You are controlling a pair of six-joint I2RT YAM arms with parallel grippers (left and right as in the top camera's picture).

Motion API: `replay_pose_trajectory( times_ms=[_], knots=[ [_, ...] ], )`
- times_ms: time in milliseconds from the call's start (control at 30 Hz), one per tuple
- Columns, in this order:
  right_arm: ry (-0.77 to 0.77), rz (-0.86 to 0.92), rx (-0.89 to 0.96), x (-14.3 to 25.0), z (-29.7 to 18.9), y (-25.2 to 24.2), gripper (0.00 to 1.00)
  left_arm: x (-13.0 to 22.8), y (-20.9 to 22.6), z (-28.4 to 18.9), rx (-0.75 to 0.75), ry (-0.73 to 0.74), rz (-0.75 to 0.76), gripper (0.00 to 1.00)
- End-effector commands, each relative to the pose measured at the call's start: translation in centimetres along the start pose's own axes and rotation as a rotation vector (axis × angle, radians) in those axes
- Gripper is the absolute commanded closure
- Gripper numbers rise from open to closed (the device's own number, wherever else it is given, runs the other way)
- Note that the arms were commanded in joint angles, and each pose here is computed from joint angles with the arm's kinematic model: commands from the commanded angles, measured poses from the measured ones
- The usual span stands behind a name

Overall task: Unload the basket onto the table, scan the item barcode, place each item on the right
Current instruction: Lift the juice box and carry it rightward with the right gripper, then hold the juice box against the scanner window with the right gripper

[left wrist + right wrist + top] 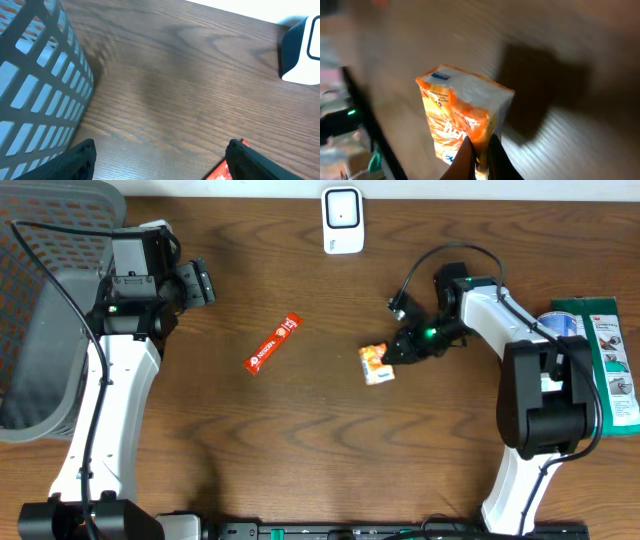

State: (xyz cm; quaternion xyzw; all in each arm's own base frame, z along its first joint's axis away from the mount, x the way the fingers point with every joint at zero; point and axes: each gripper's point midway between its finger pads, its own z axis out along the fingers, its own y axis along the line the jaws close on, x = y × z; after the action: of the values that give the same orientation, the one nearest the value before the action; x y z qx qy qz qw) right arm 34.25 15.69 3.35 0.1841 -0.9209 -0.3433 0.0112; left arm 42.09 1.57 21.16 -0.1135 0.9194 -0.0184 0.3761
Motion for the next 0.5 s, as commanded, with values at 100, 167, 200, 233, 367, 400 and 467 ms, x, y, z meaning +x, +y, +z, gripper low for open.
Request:
replay_pose_trajectory(
  times_ms=[100,167,200,233,367,400,467],
  knots=[
    [-0.059,0.119,0.311,0.5,-5.8,1.2,0.99,0.0,0.2,0.3,-0.014,0.004,-0.002,0.17],
    [-0.111,0.121,0.425,0.5,-8.5,2.0,0.99,0.0,0.2,0.3,-0.014,0.004,-0.002,0.17],
    [-0.146,0.115,0.491,0.5,-10.1,2.7,0.99,0.0,0.2,0.3,-0.014,0.004,-0.002,0.17],
    [-0.179,0.116,0.546,0.6,-11.6,3.3,0.99,0.0,0.2,0.3,-0.014,0.004,-0.002,0.17],
    [-0.297,0.149,0.761,1.3,-17.6,5.9,0.99,0.0,0.2,0.3,-0.014,0.004,-0.002,0.17],
    [-0.322,0.156,0.81,1.4,-18.8,6.5,0.99,0.0,0.2,0.3,-0.014,0.004,-0.002,0.17],
    [-0.366,0.152,0.889,1.3,-20.8,7.6,0.99,0.0,0.2,0.3,-0.014,0.004,-0.002,0.17]
  ],
)
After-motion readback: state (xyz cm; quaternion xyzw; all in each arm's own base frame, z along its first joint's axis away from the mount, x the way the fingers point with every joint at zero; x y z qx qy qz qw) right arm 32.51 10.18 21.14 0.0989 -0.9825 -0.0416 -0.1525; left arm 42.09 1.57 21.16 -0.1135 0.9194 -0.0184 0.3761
